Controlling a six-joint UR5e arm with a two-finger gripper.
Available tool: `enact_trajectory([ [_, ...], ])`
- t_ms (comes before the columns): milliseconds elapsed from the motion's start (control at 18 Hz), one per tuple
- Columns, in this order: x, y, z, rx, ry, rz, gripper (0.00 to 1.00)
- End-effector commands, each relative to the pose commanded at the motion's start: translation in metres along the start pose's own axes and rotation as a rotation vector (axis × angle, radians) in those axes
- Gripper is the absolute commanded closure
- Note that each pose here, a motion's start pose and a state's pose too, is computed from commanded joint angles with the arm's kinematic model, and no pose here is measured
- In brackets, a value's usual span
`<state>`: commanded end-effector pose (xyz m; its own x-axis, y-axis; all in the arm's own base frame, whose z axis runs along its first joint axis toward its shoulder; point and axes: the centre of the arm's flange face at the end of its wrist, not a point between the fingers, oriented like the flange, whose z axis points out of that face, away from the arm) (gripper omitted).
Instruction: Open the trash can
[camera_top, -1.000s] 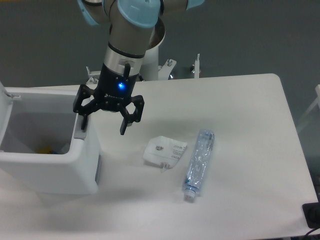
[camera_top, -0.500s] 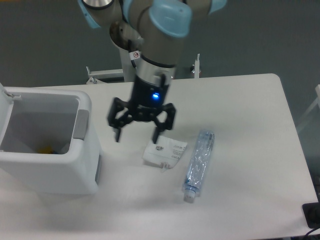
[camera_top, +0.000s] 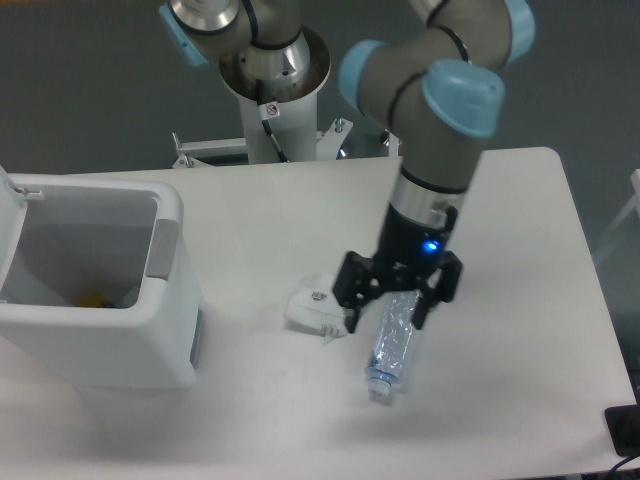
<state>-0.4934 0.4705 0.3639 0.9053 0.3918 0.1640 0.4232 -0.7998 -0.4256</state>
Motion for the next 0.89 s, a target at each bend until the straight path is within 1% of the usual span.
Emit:
enact_trajectory([
  [111,-0.025,0.007,0.016,-0.054,-0.040,0.082,0.00],
  [167,-0.030,0.008,0.022,-0.075,-0.051,0.107,0.00],
  [278,-0.049,0.014,0.027,-0.145,-0.104,0.208,0.00],
  [389,-0.058,0.015,0.029,-0.201,-0.154,0.254,0.00],
  [444,-0.063,0.014,0.030,-0.239,-0.161,0.267,0.00],
  [500,-0.066,0.013,0.032,-0.286,-0.146,0.302,0.00],
  [611,-0.073,0.011,0.036,-0.378,-0.121,0.425,0.00],
  [722,-0.079,0.014,0.036,-0.440,-0.128,0.524,0.00],
  [889,-0.085,0.017,0.040,-0.459,-0.124,0.556,0.00],
])
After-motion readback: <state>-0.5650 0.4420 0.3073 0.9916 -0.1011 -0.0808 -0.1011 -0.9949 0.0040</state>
